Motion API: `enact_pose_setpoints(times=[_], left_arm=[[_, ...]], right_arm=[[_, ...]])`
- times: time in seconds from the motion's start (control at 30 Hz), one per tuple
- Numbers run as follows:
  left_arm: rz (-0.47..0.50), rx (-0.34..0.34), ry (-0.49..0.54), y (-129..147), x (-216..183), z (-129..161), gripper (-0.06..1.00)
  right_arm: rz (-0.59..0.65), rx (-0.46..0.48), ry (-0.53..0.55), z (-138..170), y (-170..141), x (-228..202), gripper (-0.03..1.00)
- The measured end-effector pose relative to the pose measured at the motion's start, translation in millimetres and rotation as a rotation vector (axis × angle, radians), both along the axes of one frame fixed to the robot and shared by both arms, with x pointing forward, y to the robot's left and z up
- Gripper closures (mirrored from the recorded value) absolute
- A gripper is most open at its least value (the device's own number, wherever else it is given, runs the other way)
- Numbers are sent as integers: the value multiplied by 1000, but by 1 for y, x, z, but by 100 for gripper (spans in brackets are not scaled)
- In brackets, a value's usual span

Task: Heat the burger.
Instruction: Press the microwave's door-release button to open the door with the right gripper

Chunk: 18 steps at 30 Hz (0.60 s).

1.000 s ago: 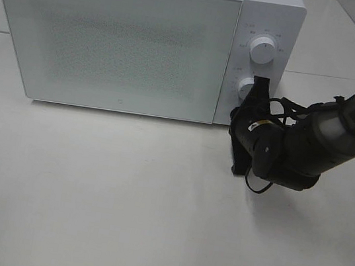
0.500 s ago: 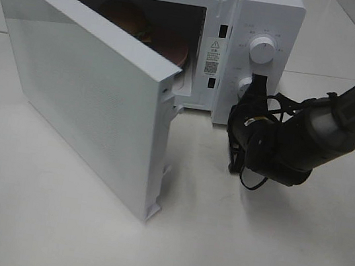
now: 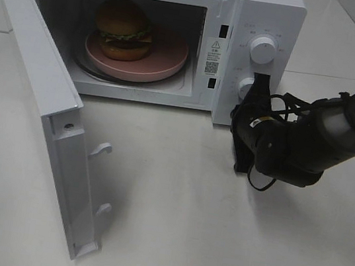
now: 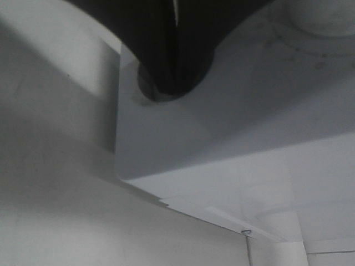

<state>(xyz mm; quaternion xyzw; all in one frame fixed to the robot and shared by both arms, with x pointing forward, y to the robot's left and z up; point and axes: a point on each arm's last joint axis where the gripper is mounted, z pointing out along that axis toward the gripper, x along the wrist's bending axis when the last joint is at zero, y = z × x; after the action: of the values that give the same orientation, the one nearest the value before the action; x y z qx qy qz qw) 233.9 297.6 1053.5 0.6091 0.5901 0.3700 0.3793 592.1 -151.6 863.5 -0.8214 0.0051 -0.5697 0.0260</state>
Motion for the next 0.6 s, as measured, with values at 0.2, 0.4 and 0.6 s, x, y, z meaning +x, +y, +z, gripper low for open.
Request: enact_pose_setpoints(times=[0.2, 0.4, 0.6], left_arm=[[0, 0, 0, 0, 0, 0, -3], [0, 0, 0, 0, 0, 0, -3], [0, 0, 0, 0, 0, 0, -3]], right_arm=[[44, -22, -9, 5, -4, -12, 95], [77, -15, -32, 18, -7, -22, 95], [137, -31, 13, 25, -10, -36, 95]])
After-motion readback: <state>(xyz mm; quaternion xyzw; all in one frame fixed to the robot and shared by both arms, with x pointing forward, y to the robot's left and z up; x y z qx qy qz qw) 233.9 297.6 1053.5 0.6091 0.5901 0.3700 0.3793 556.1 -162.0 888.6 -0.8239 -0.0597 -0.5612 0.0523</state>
